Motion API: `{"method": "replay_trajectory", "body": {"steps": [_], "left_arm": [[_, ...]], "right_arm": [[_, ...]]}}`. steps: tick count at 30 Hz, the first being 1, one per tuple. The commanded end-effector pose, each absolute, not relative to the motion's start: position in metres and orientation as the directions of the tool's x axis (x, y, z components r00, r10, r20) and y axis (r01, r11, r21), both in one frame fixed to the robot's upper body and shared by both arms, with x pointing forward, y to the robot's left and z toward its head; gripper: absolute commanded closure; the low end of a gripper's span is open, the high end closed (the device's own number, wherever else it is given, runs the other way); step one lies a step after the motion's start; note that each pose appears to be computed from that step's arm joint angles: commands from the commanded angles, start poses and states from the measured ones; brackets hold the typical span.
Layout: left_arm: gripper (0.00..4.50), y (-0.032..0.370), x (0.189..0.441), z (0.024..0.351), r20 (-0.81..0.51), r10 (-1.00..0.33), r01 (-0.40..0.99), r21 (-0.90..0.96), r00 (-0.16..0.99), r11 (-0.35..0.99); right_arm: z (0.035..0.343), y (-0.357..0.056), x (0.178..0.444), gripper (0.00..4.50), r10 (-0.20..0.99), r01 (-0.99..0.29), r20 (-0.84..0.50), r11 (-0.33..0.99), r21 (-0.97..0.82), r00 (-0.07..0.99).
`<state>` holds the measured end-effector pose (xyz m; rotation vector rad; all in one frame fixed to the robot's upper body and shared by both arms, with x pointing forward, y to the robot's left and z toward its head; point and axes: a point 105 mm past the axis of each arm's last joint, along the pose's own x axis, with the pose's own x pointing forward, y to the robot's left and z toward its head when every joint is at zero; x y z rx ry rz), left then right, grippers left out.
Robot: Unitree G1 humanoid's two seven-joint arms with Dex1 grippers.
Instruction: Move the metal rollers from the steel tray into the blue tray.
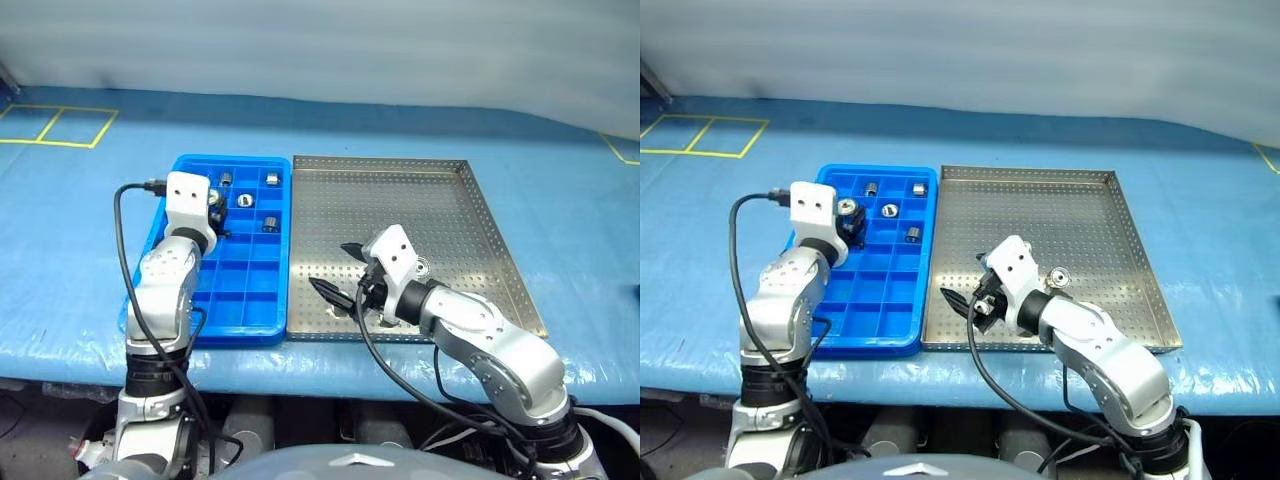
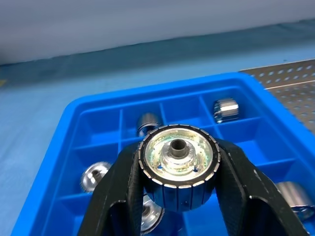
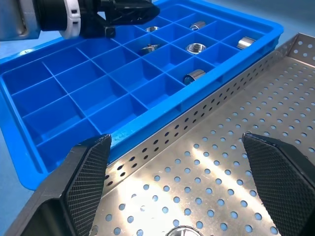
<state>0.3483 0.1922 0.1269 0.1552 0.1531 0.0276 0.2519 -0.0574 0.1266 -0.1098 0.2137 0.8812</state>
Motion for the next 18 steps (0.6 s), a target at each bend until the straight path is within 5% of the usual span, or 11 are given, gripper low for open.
{"method": "replay_trajectory", "body": {"steps": [1, 9, 17, 18], "left_arm": [[2.79, 0.199, 0.335, 0.136, -0.091, 0.114, -0.096, 0.189, 0.989, 0.977], [2.79, 0.221, 0.327, 0.116, -0.151, 0.267, -0.237, 0.193, 0.952, 0.952], [2.79, 0.206, 0.332, 0.091, -0.240, 0.186, -0.147, 0.172, 0.953, 0.974], [2.44, 0.206, 0.332, 0.091, -0.240, 0.182, -0.145, 0.166, 0.953, 0.975]], "right_arm": [[0.134, -0.053, 0.250, 0.00, 0.774, -0.792, -0.197, 0.610, -0.024, 0.602], [0.131, -0.053, 0.248, 0.00, 0.776, -0.795, -0.208, 0.607, -0.016, 0.596], [0.130, -0.054, 0.247, 0.00, 0.764, -0.782, -0.207, 0.623, -0.011, 0.611], [0.130, -0.055, 0.246, 0.00, 0.759, -0.777, -0.207, 0.629, -0.011, 0.617]]}}
